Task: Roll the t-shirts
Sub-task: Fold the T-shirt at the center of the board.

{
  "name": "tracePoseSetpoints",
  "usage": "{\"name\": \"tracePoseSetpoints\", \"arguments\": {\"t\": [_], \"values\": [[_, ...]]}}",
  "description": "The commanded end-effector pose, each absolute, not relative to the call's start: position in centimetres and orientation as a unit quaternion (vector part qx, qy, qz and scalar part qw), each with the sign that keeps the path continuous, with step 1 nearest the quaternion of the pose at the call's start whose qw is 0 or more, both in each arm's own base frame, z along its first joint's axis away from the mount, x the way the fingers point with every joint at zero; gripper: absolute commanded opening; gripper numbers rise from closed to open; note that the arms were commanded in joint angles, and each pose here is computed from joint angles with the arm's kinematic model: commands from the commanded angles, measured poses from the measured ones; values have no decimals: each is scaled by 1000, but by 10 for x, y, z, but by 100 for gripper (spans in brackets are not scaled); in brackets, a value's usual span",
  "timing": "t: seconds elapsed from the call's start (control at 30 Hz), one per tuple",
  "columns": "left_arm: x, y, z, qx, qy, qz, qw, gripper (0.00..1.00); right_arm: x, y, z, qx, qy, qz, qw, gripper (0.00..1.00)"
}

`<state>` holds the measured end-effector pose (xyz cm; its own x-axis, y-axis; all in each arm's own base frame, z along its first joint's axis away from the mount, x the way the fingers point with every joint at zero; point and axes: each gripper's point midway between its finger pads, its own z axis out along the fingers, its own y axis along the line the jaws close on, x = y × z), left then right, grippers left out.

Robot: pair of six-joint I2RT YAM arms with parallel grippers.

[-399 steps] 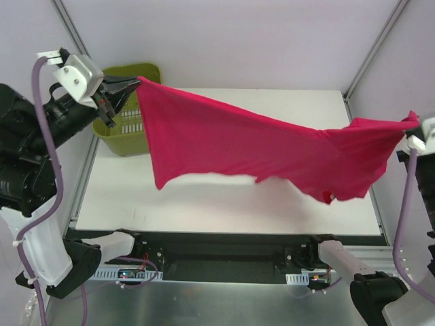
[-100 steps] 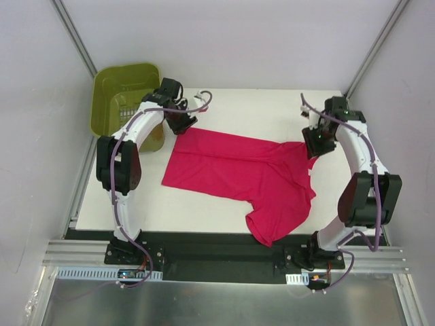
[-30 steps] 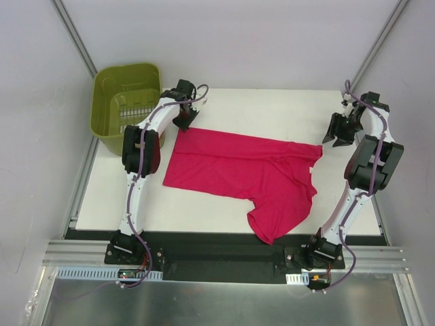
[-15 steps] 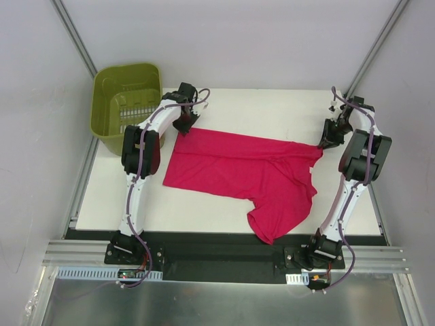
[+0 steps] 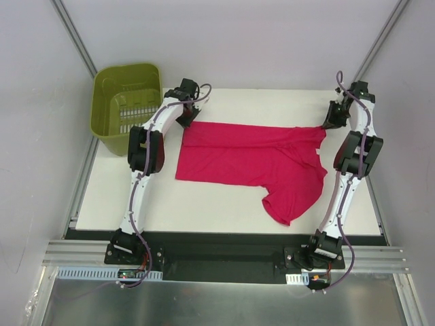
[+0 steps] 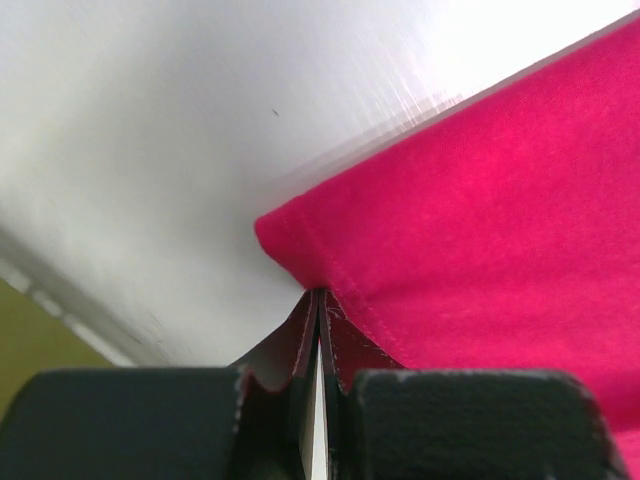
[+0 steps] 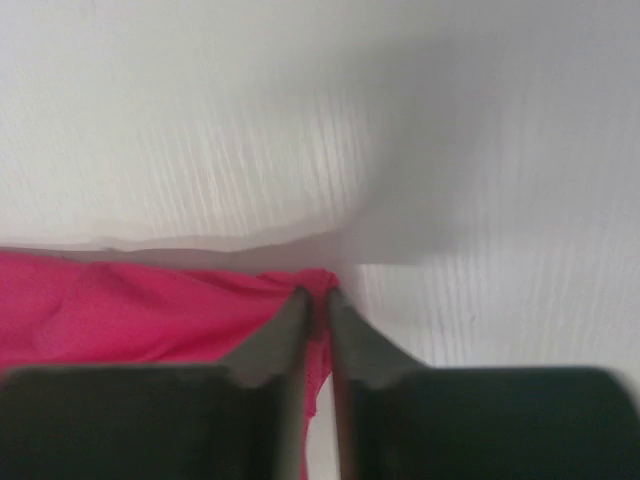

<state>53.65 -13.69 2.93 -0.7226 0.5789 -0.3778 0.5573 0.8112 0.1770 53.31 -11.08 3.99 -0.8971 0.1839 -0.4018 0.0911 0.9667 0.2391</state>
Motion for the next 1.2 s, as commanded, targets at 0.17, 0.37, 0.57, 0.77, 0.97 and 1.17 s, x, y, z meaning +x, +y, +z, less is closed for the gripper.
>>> {"name": "tracePoseSetpoints", "arguments": {"t": [0.17, 0.37, 0.57, 0.77, 0.97, 1.17], "values": [[544, -160, 104, 301, 911, 9, 283, 16, 556, -131, 115, 124, 938, 99, 307, 66], [507, -189, 152, 299, 904, -33, 304, 53, 531, -109, 165, 39, 937, 93, 333, 67], [466, -200, 176, 315, 900, -69, 292, 69, 474, -20, 157, -210, 919, 140, 303, 67], [448, -192, 191, 322, 898, -70, 292, 71, 448, 24, 111, -311, 916, 129, 220, 70], [442, -184, 182, 327, 901, -57, 278, 71, 457, 32, 90, -340, 914, 111, 192, 70], [440, -180, 175, 333, 902, -48, 270, 71, 466, 24, 73, -361, 912, 93, 171, 70]]}}
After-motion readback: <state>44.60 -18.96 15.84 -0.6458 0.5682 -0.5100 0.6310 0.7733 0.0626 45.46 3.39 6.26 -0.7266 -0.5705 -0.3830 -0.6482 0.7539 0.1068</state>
